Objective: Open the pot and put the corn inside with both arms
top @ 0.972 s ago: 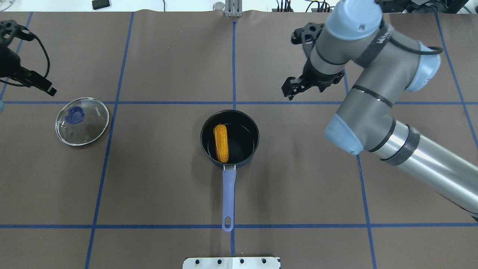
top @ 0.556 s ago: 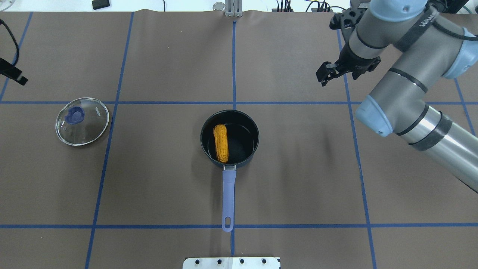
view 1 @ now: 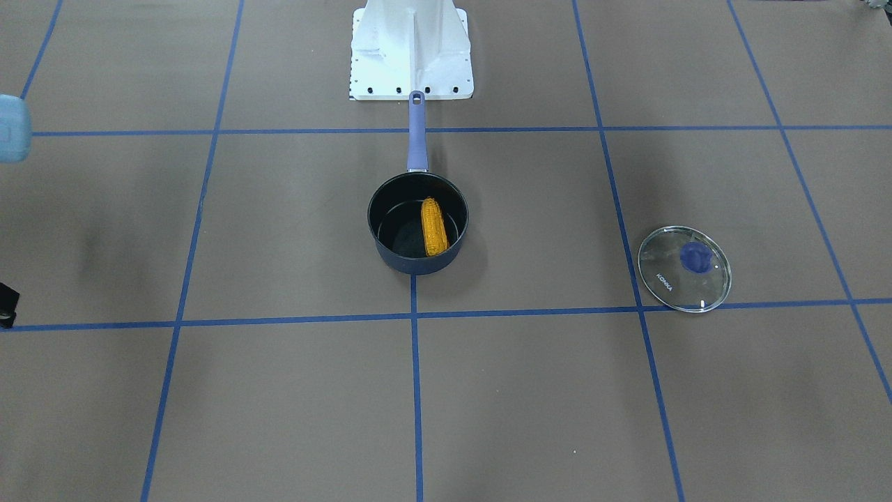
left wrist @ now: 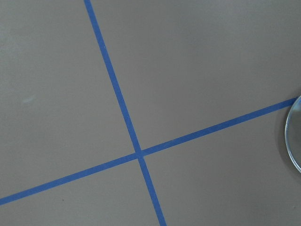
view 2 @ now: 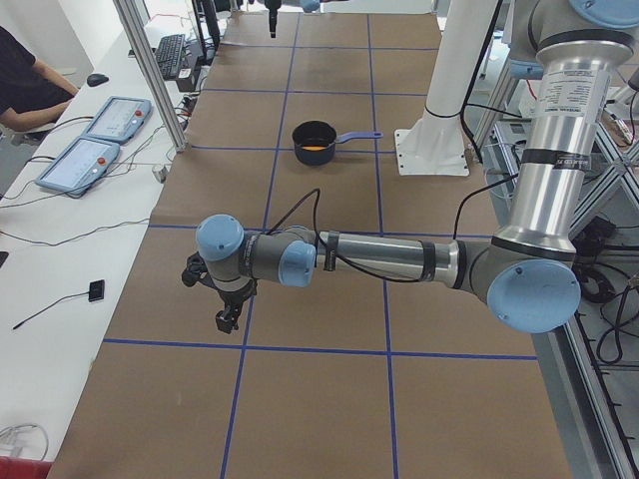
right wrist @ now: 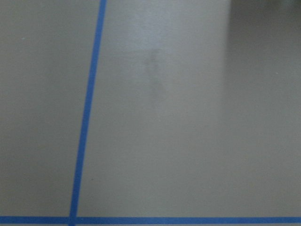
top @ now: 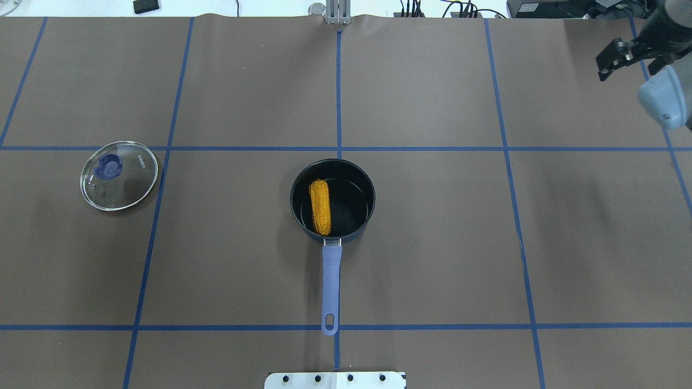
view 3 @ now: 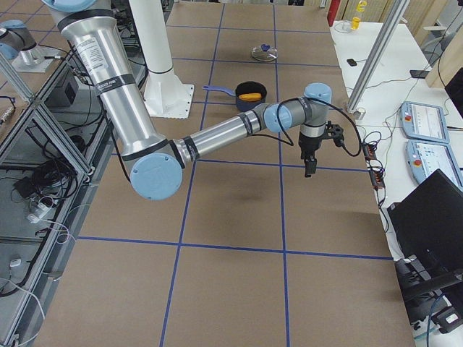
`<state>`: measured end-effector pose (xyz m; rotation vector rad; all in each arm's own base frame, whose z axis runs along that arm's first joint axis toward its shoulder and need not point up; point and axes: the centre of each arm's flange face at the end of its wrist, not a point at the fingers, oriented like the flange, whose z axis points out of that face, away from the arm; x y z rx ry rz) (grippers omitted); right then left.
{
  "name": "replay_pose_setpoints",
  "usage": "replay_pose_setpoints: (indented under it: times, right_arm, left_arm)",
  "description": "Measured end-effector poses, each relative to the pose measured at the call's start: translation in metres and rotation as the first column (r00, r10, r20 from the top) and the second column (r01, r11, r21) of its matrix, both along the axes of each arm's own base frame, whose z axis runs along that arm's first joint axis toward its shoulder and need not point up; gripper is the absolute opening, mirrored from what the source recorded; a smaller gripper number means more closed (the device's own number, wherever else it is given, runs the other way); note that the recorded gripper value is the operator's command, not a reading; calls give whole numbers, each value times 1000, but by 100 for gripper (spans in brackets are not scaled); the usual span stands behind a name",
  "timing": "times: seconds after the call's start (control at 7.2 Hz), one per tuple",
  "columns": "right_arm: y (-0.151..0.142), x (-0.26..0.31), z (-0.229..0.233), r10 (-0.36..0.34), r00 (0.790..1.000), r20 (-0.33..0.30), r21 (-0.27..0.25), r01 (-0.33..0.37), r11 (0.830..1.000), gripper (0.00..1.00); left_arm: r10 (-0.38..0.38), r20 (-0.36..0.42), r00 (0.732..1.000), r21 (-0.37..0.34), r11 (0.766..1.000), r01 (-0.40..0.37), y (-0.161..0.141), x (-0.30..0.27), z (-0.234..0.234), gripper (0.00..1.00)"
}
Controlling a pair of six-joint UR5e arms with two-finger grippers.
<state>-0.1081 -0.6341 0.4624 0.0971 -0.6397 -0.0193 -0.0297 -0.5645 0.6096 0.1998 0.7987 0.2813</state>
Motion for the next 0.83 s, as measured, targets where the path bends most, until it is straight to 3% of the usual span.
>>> replay_pose_setpoints:
  times: [0.42,0.83]
  right_arm:
    - [56,100,96,13,997,74,-89,-6,996,100]
    - [91,116,109,35,996,87,-106,-26,994,100]
  left_arm:
    - [-6,-1,1000,-4,1000,6,0,-2,0,99]
    - [-4,-21,1000,-25,1000,4,0,-1,-2,99]
